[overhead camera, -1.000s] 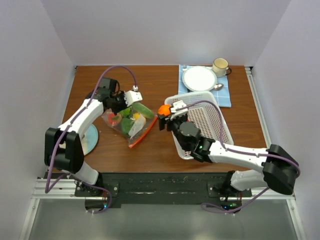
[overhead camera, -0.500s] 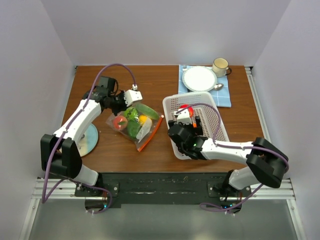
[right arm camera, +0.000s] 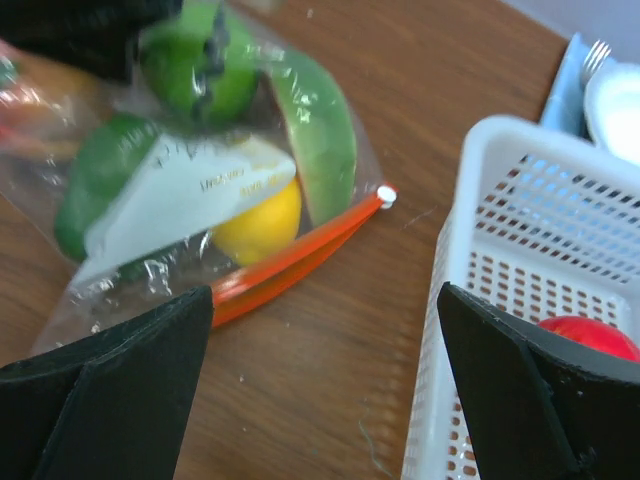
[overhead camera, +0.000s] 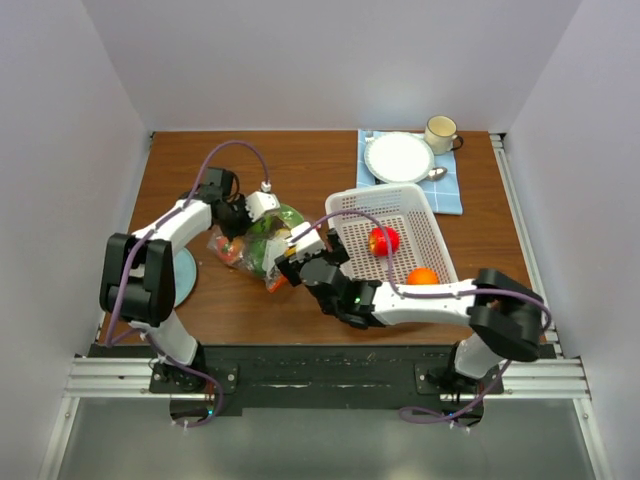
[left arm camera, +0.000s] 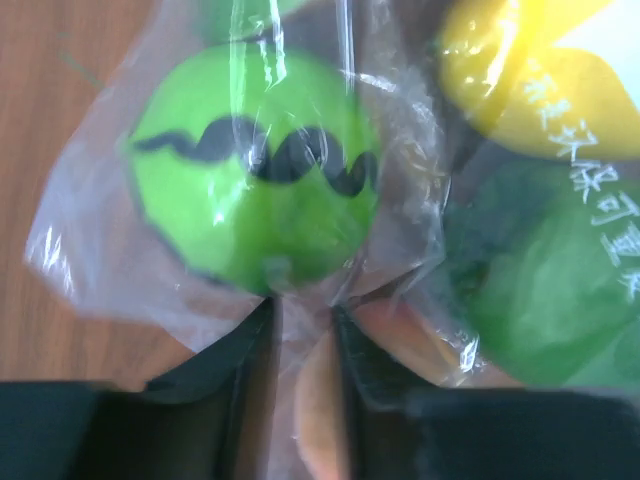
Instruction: Open the zip-top bag and remove the fake food
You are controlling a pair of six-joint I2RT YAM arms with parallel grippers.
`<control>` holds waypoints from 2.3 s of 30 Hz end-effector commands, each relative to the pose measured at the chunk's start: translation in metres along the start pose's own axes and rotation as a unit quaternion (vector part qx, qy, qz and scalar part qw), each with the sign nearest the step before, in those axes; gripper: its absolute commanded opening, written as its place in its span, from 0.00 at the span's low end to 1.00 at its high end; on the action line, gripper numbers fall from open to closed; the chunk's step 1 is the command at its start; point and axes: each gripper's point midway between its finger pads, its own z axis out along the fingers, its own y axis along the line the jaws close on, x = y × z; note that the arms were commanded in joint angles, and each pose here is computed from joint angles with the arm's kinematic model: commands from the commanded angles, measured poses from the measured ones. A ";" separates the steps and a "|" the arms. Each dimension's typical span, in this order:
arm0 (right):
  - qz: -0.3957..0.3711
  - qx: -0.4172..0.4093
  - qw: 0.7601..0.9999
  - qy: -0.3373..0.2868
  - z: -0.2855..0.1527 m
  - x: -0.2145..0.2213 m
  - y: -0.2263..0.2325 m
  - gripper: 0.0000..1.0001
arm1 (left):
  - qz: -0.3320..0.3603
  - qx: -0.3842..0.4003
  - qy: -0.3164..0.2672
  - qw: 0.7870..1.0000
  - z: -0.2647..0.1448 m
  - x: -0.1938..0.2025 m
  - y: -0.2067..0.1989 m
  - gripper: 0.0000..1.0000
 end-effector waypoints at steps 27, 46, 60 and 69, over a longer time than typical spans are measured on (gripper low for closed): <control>0.020 0.011 0.999 0.029 0.077 0.038 -0.001 0.98 | -0.212 0.017 -0.065 0.975 0.013 0.022 0.055 1.00; 0.072 -0.042 0.996 0.043 0.052 0.066 0.002 0.93 | -0.119 0.005 -0.016 0.993 0.012 0.026 0.061 0.00; 0.124 -0.134 0.983 0.017 0.075 0.046 0.058 0.91 | -0.067 0.023 -0.012 0.997 0.011 0.000 0.026 0.00; 0.128 -0.135 0.982 -0.006 0.089 0.030 0.067 0.93 | -0.035 0.040 -0.028 0.998 -0.011 -0.027 0.008 0.00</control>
